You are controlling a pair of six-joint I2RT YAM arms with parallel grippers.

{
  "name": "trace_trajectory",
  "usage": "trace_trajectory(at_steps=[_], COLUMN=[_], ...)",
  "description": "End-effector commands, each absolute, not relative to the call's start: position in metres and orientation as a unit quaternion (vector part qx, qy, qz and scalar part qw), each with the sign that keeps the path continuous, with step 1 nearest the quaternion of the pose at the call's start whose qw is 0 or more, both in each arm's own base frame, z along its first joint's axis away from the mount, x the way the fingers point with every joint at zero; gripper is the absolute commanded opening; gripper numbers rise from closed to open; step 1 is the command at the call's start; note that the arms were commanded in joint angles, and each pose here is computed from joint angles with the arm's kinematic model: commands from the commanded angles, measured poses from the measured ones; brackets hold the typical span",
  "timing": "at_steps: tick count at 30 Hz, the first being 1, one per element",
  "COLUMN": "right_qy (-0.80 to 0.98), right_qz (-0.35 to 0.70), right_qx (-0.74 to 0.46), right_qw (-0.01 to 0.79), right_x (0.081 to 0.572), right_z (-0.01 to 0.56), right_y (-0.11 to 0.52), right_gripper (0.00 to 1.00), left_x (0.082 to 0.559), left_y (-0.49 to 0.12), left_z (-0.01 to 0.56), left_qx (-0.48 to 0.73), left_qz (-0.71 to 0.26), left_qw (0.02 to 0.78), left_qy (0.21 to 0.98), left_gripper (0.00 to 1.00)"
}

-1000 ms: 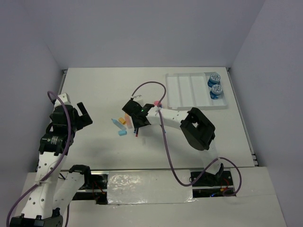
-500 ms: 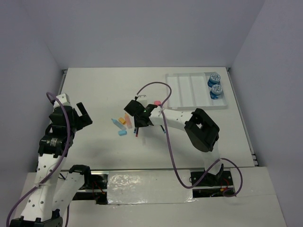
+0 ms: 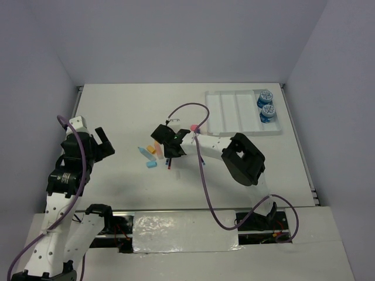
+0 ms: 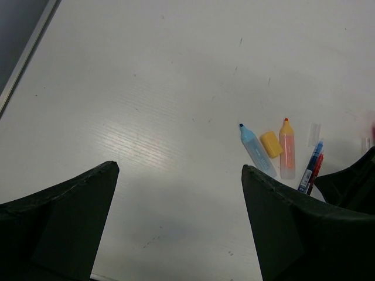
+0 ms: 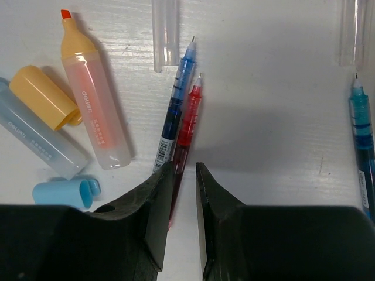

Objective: Sort the stationery into containers
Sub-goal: Pick up the pen from the center of the board.

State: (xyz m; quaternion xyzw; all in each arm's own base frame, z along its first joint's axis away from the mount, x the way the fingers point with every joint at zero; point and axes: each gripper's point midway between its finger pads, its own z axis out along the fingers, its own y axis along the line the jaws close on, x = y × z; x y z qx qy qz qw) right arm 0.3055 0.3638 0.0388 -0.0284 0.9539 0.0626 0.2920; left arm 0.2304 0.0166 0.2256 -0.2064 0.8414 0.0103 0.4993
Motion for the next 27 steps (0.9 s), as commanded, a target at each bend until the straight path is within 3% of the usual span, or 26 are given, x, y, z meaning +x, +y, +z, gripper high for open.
trace_trajectory(at_steps=[1,20,27], right_qy=[0.948,0.957,0.961], right_qz=[0.072,0.051,0.047], right_qx=[-0.02,-0.019,-0.011], right_qw=[0.308,0.283,0.271], right_x=[0.313,0.309,0.309], right_z=[0.05,0.018,0.012], right_y=[0.375,0.367,0.358], right_gripper=[0.3,0.3,0.2], left_x=[0.234,0.233,0.234], left_y=[0.016,0.014,0.013], left_z=[0.235,0.236,0.236], left_qx=[-0.202,-0.199,-0.198], left_qz=[0.006,0.004,0.004], left_qw=[0.519,0.521,0.521], left_qy=[0.831,0.83,0.83], left_gripper=[0.99,0.99,0.99])
